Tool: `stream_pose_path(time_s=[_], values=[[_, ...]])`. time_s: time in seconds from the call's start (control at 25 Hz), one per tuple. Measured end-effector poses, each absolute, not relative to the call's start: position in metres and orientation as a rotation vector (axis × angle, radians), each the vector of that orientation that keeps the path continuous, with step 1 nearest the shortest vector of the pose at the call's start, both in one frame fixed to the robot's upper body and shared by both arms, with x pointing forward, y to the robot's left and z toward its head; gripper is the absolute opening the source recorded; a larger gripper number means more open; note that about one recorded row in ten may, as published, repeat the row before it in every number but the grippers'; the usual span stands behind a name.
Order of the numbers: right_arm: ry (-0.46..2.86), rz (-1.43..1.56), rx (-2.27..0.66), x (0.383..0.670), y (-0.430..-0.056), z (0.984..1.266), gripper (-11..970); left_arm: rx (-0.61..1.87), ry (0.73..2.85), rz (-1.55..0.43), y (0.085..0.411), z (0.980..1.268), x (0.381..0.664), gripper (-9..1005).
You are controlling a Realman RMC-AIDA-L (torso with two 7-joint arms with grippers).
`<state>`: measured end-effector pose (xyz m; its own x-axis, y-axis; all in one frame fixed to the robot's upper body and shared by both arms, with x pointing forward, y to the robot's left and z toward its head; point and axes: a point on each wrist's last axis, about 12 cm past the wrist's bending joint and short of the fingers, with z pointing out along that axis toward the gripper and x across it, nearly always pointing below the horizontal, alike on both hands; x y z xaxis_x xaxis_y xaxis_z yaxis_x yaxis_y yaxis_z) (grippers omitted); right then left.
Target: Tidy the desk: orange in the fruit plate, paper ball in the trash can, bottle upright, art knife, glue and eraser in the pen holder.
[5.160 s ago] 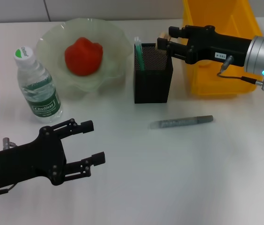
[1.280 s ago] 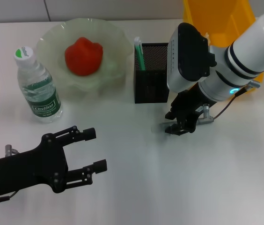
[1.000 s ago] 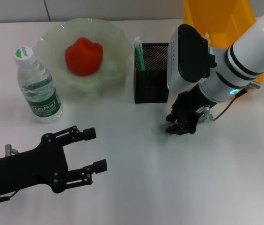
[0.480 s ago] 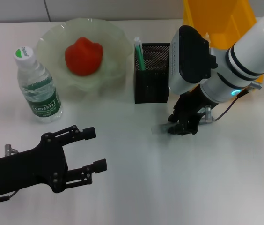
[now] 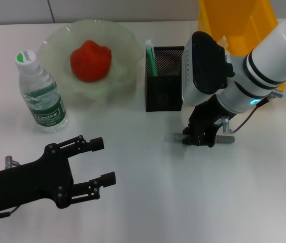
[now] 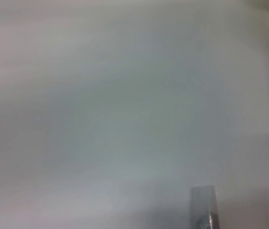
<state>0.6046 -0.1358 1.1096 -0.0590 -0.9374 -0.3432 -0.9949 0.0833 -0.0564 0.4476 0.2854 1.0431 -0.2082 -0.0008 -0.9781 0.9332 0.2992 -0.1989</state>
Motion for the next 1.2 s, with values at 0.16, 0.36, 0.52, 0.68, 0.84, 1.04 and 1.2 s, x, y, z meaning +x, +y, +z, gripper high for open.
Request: stream_pose_path(time_s=[0.16,0.36,0.52,0.68,0.84,1.04,1.2], values=[[2.061,0.335,-1.890,0.605,-0.133,1.117,160,0.899,1.509,-1.108,0.286,1.043,0.448,783],[2.000,0.581,-1.765,0.602,-0.138,1.145,149,0.903,1.507,-1.107,0.286,1.044,0.448,783],[1.924,0.748,-1.661,0.598,-0.149,1.160,150,0.909,1.504,-1.107,0.286,1.044,0.448,783],[1.778,0.929,-1.473,0.589,-0.168,1.161,147,0.918,1.492,-1.112,0.285,1.045,0.447,783],[1.643,1.083,-1.172,0.580,-0.192,1.143,145,0.921,1.482,-1.111,0.284,1.045,0.448,783],[1.611,1.199,-0.849,0.577,-0.208,1.125,144,0.921,1.477,-1.108,0.282,1.044,0.448,783],[1.587,1.311,-0.449,0.578,-0.228,1.115,143,0.925,1.475,-1.112,0.281,1.045,0.449,783]])
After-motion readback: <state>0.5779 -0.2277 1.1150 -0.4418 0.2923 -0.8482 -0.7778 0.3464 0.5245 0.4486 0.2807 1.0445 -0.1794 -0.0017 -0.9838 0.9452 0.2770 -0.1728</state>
